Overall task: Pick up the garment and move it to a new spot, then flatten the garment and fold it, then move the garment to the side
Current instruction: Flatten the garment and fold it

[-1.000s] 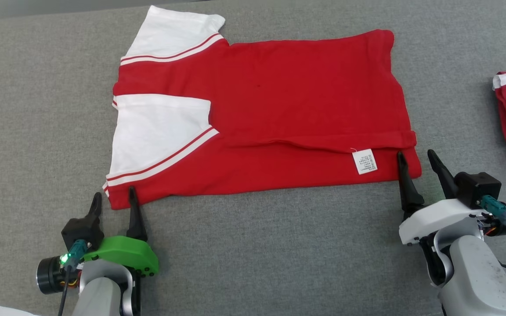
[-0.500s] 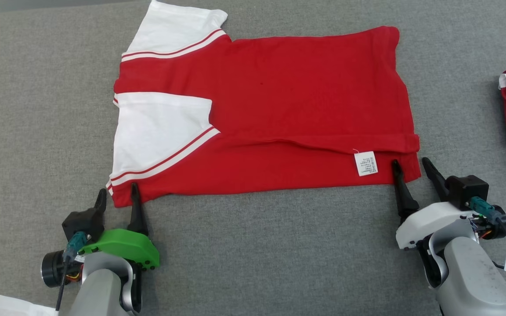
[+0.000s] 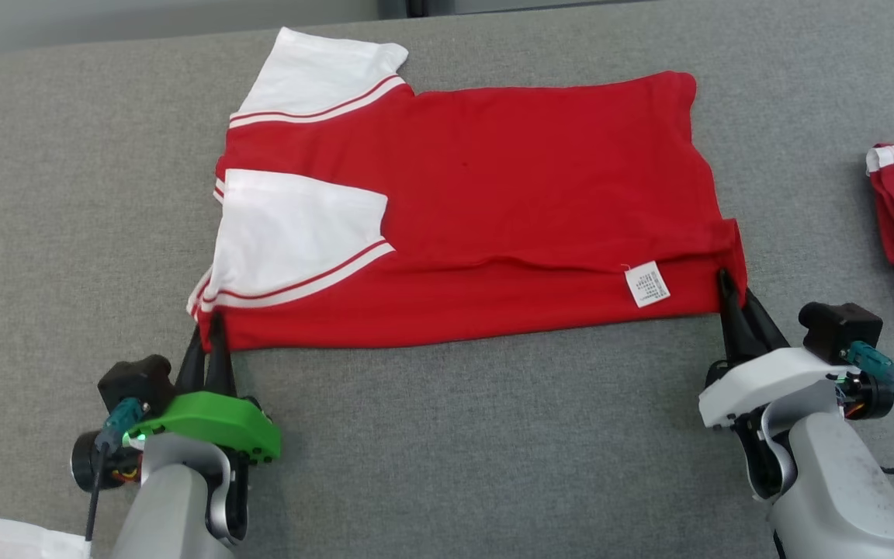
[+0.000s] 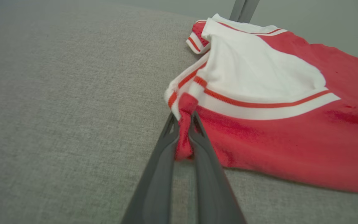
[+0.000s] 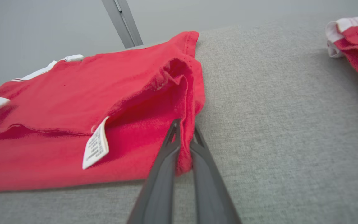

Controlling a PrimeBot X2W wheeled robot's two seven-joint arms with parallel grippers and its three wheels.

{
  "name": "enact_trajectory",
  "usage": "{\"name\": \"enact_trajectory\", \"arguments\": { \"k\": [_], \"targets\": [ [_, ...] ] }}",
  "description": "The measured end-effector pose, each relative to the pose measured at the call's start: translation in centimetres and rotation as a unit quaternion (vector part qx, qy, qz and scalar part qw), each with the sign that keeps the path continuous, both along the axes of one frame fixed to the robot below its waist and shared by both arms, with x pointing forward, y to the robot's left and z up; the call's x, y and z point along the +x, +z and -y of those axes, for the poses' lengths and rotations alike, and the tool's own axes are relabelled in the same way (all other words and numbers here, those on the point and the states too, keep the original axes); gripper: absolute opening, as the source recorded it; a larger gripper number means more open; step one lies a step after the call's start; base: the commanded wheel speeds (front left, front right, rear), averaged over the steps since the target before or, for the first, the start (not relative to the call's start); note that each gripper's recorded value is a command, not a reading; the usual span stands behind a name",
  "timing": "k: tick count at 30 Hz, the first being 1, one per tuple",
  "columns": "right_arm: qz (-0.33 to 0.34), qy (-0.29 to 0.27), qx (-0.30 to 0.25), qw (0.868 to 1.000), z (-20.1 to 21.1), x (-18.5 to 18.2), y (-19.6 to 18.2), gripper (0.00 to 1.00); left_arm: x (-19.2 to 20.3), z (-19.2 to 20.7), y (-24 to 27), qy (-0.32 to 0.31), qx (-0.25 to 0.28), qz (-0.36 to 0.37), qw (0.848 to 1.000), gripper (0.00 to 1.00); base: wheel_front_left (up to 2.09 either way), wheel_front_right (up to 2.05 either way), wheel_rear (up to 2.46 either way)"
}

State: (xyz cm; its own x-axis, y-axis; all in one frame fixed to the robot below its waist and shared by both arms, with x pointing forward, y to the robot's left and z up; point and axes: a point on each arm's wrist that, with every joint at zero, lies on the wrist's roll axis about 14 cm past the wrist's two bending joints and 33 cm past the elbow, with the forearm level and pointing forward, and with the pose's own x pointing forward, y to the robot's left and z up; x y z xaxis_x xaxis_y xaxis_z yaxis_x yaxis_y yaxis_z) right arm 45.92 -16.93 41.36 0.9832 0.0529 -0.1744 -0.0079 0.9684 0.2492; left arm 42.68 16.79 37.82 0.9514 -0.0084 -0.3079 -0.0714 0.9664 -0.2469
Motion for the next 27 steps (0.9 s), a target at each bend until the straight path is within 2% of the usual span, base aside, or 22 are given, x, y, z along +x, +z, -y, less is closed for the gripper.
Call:
{"name": "enact_trajectory", "arguments": {
  "k": [6, 10, 14, 24, 25, 26, 27],
  "targets": [
    [0.075, -0.012, 0.018, 0.997, 0.3, 1.9, 5.7, 0.0, 2.6, -0.8, 7.6, -0.001, 0.01, 0.117, 0.993, 0.0, 0.0, 0.0, 0.0],
    [0.079, -0.02, 0.048, 0.995, 0.3, 1.3, 6.7, 0.0, 2.2, -1.3, 10.0, 0.005, 0.005, 0.147, 0.989, 0.0, 0.0, 0.0, 0.0],
    [0.063, -0.022, 0.061, 0.996, 0.3, -0.3, 6.1, 0.0, -0.5, -1.0, 7.9, 0.003, 0.0, 0.113, 0.994, 0.0, 0.0, 0.0, 0.0],
    [-0.039, -0.037, 0.048, 0.997, 1.8, -8.1, -0.8, 0.0, -10.5, 0.5, -0.6, 0.013, -0.034, -0.029, 0.999, 0.0, 0.0, 0.0, 0.0],
    [-0.042, -0.034, 0.041, 0.998, 1.8, -8.3, -1.1, 0.17, -11.0, 0.6, -1.1, 0.013, -0.033, -0.038, 0.999, 0.27, 0.0, 0.0, 0.0],
    [-0.041, -0.03, 0.031, 0.998, 1.9, -8.2, -1.1, 0.4, -11.2, 0.8, -1.2, 0.011, -0.029, -0.042, 0.999, 0.85, 0.0, 0.0, 0.0],
    [-0.037, -0.025, 0.018, 0.999, 2.0, -8.0, -0.8, 1.0, -11.2, 0.9, -1.2, 0.01, -0.026, -0.042, 0.999, 1.0, 0.0, 0.0, 0.0]
  ]
}}
